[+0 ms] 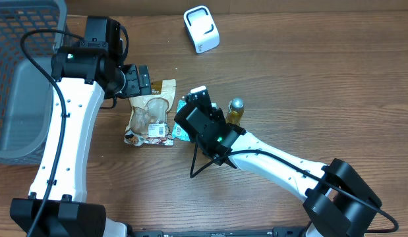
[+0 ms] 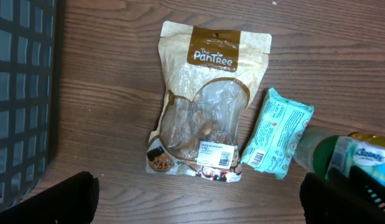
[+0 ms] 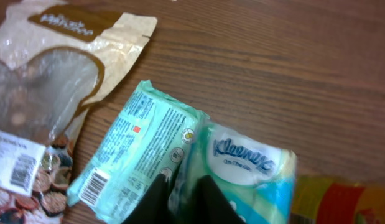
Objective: Scan the item barcode
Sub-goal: 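Pull the Kleenex pack toward the front of the table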
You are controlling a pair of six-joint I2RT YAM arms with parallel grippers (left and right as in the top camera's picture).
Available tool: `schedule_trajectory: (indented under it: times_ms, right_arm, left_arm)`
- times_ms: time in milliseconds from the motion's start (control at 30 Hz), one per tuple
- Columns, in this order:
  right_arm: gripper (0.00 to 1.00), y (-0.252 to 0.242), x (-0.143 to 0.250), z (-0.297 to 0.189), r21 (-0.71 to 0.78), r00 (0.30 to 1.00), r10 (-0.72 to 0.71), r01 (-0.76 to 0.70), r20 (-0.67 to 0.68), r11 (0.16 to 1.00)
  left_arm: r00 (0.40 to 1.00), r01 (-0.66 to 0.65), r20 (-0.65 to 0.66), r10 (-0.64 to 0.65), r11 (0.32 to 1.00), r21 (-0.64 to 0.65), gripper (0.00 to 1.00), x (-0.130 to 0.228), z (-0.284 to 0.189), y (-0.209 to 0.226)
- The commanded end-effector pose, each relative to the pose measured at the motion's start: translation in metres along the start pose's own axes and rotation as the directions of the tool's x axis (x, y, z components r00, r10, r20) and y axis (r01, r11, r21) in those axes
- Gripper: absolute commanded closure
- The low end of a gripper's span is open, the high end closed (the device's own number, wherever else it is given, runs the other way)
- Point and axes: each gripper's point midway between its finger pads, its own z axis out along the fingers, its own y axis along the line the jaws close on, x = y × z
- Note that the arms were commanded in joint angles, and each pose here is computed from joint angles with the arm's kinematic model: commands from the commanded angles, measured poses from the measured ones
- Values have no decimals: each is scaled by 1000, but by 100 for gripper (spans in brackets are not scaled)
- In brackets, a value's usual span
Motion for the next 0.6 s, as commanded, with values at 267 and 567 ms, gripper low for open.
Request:
schedule_trajectory:
  times_ms: [267,567]
  right_arm:
    - [96,14,-30,-25,-83,998,-20,25,62,996]
    - [96,44,-38,-65,-327,995,98,-90,9,941]
  left_arm:
    - [1000,-9,-9,9,1000,3,0,0,4,-1]
    - [1000,-9,-9,9,1000,3,1,0,4,-1]
